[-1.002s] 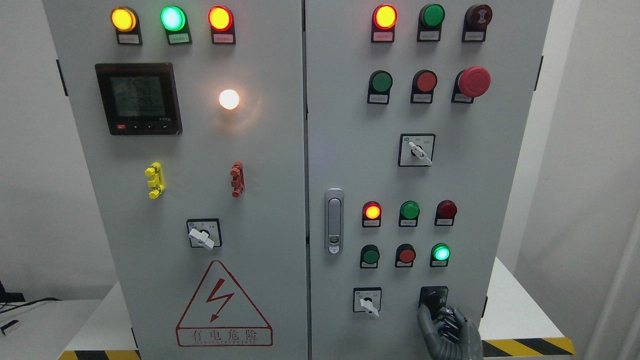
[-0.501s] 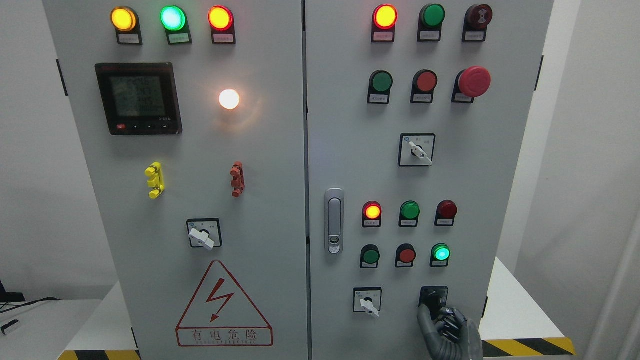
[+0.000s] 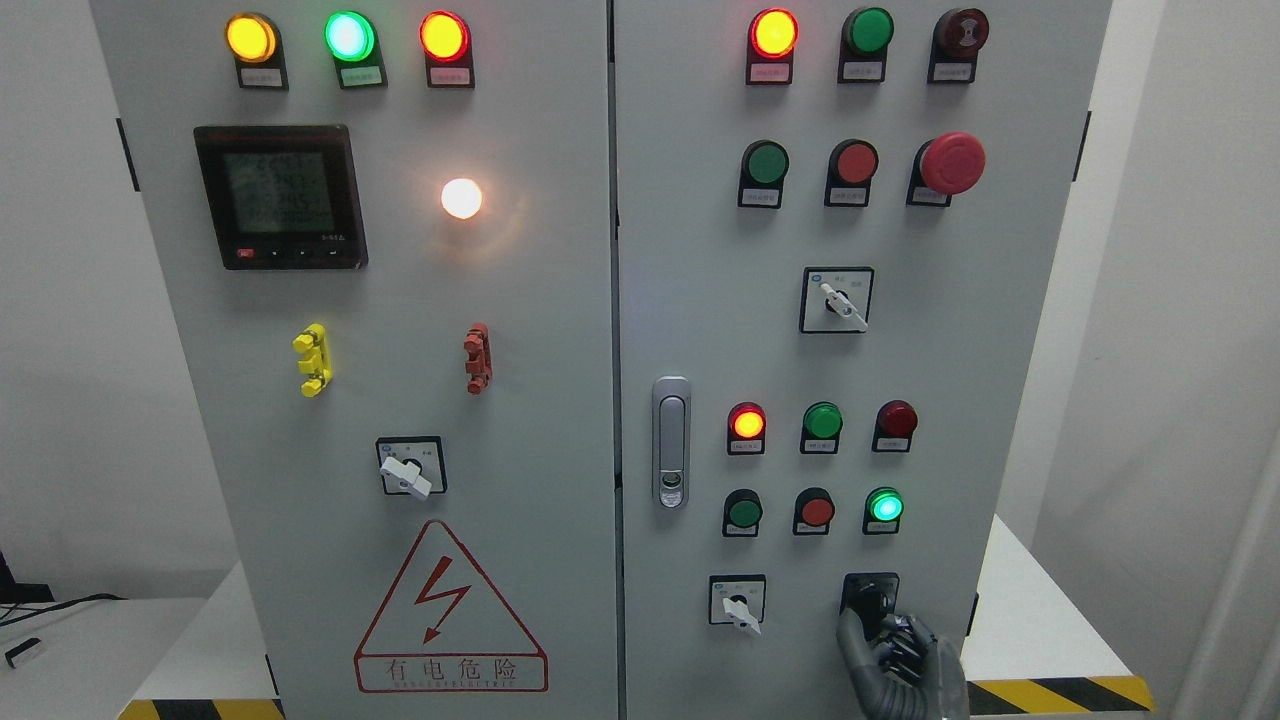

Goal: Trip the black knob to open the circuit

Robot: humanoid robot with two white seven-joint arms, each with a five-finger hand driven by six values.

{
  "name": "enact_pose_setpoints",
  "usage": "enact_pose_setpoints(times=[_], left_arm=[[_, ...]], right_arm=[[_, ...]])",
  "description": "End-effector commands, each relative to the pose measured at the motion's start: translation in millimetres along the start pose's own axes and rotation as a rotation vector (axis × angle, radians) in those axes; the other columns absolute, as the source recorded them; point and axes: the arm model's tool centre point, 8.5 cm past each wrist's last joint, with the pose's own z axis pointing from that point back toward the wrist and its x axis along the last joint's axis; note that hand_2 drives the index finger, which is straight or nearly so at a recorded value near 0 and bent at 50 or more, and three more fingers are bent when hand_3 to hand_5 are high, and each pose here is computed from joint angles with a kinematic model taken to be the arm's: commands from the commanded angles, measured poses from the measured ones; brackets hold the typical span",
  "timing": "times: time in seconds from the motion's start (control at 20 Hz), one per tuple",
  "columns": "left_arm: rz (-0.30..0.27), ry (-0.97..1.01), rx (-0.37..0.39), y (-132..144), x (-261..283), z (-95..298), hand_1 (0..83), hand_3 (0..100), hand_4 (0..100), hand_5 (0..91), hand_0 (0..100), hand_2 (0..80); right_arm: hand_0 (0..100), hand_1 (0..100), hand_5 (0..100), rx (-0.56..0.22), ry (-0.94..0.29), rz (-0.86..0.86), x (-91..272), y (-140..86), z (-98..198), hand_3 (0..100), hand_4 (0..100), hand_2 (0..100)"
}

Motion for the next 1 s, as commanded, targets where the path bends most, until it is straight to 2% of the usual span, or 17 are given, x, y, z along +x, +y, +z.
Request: enact_pose_setpoints(times=[0.0, 0.95], left_arm=[[-0.030, -0.002, -0.004, -0.1, 0.0, 0.0, 38.9, 0, 0, 0.0, 12, 0.0], [-0.030, -0.001, -0.006, -1.0, -0.1, 0.1, 38.9, 0, 0, 0.0, 12, 0.0]], right_arm=[[41, 68, 98, -0.019, -0.011, 0.029, 0.7, -3.3, -0.7, 89, 89, 62], [41, 69, 98, -0.026, -0.013, 0.042, 1.0, -4.4, -0.8, 86, 88, 59]])
